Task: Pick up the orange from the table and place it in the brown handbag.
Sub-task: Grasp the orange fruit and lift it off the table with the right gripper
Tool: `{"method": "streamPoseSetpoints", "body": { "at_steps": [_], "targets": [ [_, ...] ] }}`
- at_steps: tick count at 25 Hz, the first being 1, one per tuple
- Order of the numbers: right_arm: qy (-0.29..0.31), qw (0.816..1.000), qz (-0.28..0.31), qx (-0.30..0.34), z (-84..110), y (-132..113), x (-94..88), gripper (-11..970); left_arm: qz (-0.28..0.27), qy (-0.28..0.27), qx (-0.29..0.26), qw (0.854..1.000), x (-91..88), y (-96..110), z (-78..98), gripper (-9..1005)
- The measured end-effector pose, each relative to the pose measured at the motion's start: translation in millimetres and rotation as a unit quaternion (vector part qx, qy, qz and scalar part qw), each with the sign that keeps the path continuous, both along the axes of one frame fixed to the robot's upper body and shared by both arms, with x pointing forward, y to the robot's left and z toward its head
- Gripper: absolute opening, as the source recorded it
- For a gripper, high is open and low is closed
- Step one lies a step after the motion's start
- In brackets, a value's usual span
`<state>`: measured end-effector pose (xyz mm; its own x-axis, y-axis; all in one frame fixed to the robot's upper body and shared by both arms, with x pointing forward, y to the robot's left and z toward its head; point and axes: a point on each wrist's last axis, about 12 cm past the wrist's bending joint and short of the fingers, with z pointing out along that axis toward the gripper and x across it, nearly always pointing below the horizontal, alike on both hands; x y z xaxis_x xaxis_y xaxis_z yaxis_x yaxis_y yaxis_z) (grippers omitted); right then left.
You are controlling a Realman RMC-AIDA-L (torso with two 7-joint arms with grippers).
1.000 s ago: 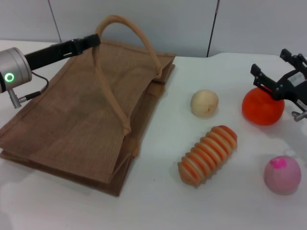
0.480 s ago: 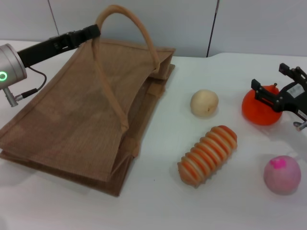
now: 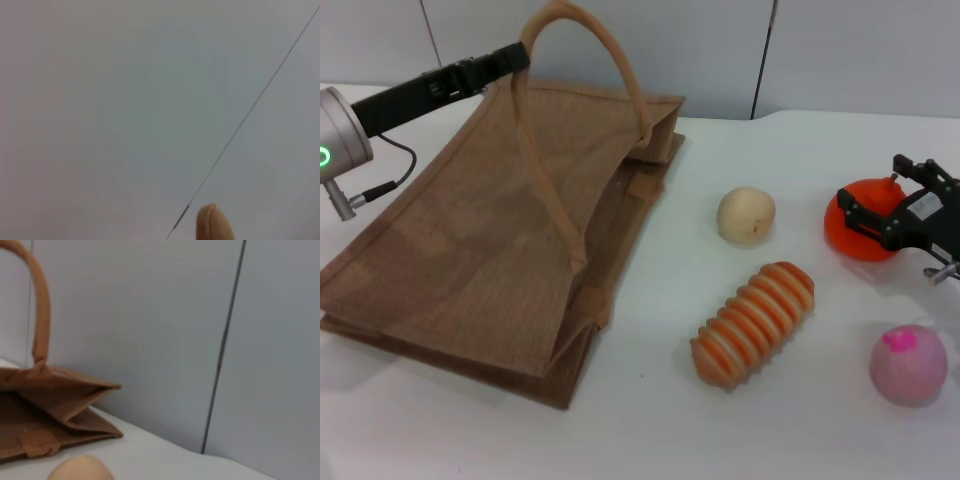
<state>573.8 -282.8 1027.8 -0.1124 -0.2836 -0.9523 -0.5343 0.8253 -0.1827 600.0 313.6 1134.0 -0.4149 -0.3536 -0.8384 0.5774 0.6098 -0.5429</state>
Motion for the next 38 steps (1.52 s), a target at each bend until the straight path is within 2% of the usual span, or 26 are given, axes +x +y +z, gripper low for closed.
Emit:
{"method": "streamPoseSetpoints", "body": {
  "at_steps": [11, 22, 25, 30, 38],
  "targets": [
    [0.014, 1.0, 0.015, -0.018, -2.2, 5.7, 3.1, 836, -0.008, -0.01, -0.015, 1.0, -3.4, 1.4, 3.7, 108],
    [0.025, 0.999, 0.005, -0.027, -5.5, 3.5, 3.3, 781, -0.01, -0.01, -0.015, 1.0, -3.3, 1.4, 4.2, 106],
    [0.034, 0.999, -0.002, -0.037, -7.8, 2.6, 4.7, 581, -0.01, -0.01, -0.015, 1.0, -3.2, 1.5, 4.2, 105],
    [0.034, 0.999, -0.001, -0.041, -7.9, 3.5, 5.3, 373, -0.01, -0.01, -0.015, 1.0, -3.1, 1.4, 4.3, 105],
    [0.017, 0.999, 0.012, -0.034, -5.1, 6.1, 3.3, 307, -0.018, -0.011, -0.017, 1.0, -4.0, 0.1, 5.4, 105]
  ]
}}
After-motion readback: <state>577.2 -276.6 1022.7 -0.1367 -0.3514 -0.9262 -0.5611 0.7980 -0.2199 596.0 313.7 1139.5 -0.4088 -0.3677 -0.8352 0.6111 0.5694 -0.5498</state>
